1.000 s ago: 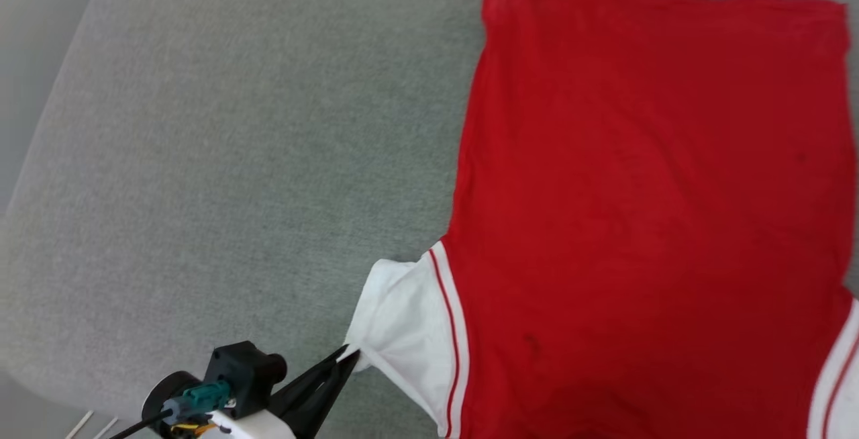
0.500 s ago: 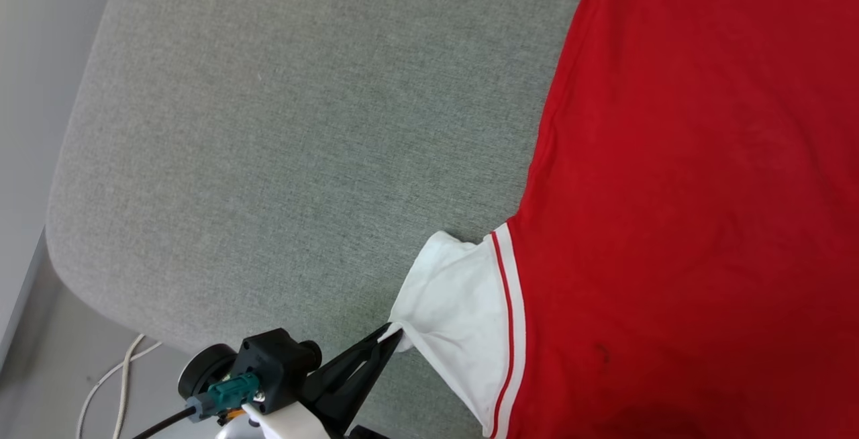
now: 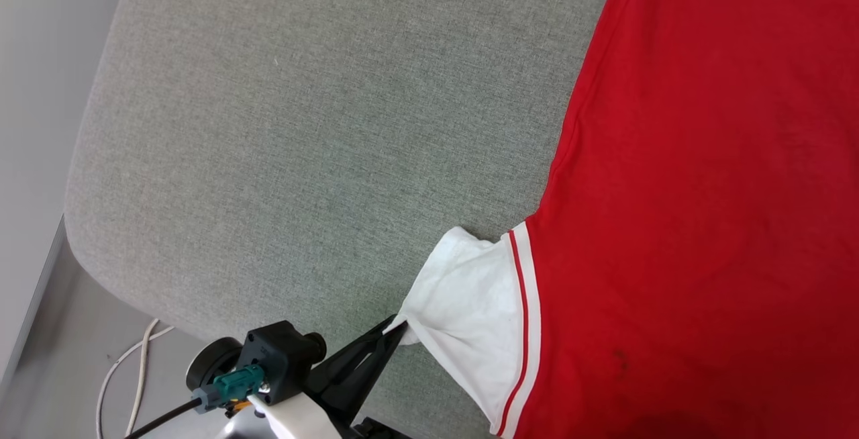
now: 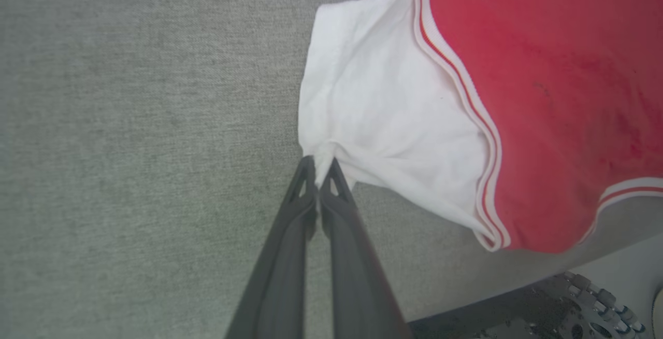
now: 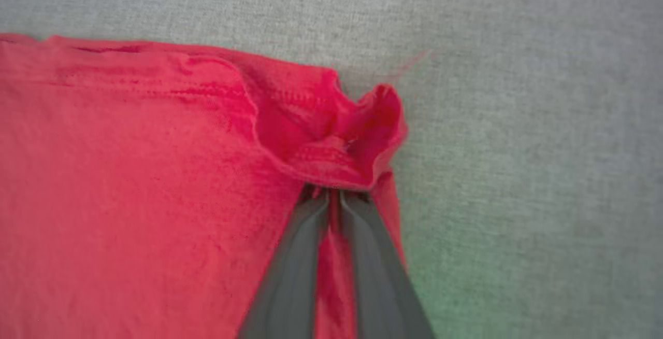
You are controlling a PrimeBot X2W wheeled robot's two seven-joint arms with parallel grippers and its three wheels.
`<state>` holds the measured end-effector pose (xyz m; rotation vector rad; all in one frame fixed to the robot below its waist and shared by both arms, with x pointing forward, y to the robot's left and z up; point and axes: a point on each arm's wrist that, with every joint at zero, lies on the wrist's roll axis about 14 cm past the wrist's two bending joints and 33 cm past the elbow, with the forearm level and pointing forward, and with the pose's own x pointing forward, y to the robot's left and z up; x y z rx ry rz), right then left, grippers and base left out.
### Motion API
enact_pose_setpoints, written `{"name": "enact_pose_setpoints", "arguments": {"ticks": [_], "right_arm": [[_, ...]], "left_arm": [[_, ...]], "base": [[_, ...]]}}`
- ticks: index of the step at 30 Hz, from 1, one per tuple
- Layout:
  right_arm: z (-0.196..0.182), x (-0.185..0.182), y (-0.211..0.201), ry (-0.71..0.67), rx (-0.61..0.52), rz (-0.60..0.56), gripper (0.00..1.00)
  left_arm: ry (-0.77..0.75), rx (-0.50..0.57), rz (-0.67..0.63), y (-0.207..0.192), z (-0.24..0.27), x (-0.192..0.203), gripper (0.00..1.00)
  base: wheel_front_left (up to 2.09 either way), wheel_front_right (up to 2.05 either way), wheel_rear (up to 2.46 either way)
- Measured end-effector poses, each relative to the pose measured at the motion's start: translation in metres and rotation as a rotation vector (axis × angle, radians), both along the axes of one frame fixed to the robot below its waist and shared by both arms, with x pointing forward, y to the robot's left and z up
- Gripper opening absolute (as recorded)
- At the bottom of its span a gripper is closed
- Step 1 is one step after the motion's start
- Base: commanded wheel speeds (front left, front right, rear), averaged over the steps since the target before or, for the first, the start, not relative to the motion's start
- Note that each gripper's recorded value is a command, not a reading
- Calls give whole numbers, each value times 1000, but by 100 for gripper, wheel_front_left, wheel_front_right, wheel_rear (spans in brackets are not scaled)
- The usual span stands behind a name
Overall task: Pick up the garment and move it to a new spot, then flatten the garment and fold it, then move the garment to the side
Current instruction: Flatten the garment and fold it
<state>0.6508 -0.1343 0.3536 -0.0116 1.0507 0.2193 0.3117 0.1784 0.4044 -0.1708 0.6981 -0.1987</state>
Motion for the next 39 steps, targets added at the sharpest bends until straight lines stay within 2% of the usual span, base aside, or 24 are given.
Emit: {"name": "enact_pose_setpoints", "arguments": {"ticks": [7,14,19,27,34,39], "right_arm": [[5,-16,-14,7,-16,-17,0],[14,-55,-40,39,5,-84,0],[22,-99,-60,61,-2,-102,0],[33,-185,-86,66,-9,-78,0],[54,-244,-110,0,28,-131,0],[54,-290,-116,3,58,-170,0]], "left_arm": [[-33,6,-8,1,5,3,0],[-96,16,-39,-2,19,7,0],[-140,25,-57,-3,31,4,0],[-195,-17,-66,-12,48,-2,0],[-247,-52,-69,-20,59,-4,0],[-274,-85,-70,-28,65,-6,0]], "base": [[0,0,0],[0,0,0],[0,0,0],[0,0,0],[0,0,0],[0,0,0]]}}
